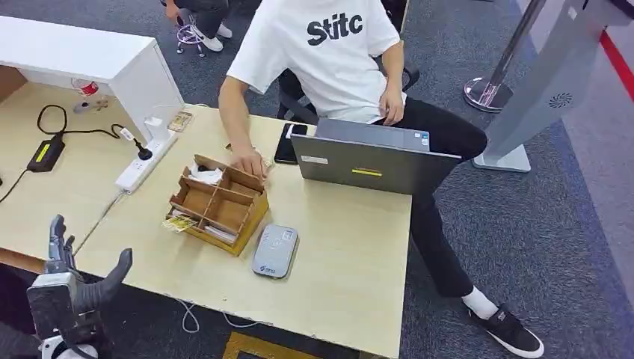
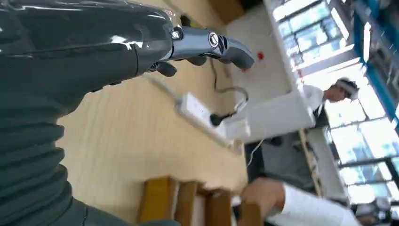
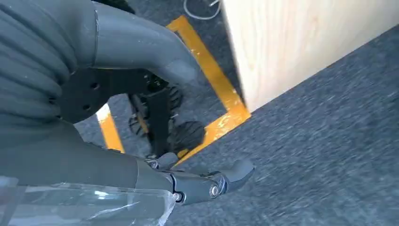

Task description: Pass the card to the sensor for recognition and then transmit it.

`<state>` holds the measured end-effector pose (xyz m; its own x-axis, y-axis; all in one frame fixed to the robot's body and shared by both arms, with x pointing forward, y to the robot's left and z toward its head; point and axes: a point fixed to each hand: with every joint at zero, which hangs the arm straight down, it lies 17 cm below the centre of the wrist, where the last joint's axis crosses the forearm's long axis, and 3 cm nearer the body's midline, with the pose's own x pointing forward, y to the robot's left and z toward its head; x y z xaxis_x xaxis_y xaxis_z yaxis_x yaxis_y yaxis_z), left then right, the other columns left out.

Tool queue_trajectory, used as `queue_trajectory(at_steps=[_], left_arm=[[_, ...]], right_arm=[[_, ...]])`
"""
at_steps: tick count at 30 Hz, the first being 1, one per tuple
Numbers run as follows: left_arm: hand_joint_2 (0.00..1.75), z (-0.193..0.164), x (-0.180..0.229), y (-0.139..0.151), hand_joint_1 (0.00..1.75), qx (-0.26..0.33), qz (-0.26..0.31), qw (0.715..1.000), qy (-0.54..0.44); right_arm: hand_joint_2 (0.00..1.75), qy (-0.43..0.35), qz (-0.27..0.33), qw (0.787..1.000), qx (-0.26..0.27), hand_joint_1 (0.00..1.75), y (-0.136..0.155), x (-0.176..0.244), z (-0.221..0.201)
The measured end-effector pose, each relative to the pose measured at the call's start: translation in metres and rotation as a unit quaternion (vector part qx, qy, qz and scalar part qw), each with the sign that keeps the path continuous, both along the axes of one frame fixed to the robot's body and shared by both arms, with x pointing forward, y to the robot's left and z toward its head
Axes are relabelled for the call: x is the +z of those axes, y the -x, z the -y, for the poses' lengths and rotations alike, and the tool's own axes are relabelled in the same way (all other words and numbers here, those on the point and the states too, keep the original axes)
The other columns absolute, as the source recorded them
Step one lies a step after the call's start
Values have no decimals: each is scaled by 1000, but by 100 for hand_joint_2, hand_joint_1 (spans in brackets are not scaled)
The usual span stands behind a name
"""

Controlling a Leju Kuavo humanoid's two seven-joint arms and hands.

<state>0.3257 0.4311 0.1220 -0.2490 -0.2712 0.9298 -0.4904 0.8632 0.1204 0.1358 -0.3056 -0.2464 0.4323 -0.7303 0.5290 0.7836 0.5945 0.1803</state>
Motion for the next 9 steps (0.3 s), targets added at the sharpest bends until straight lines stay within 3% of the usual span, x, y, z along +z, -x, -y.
queue_trajectory(at_steps=[4,9], left_arm=[[175,18,-57,20,0,-63,-15,993,97],[175,1,-106,50,0,-46,-26,980,193]], right_arm=[[175,3,-29,1000,4,0,10,-6,-1],[175,-3,-76,997,12,0,25,-14,-4]])
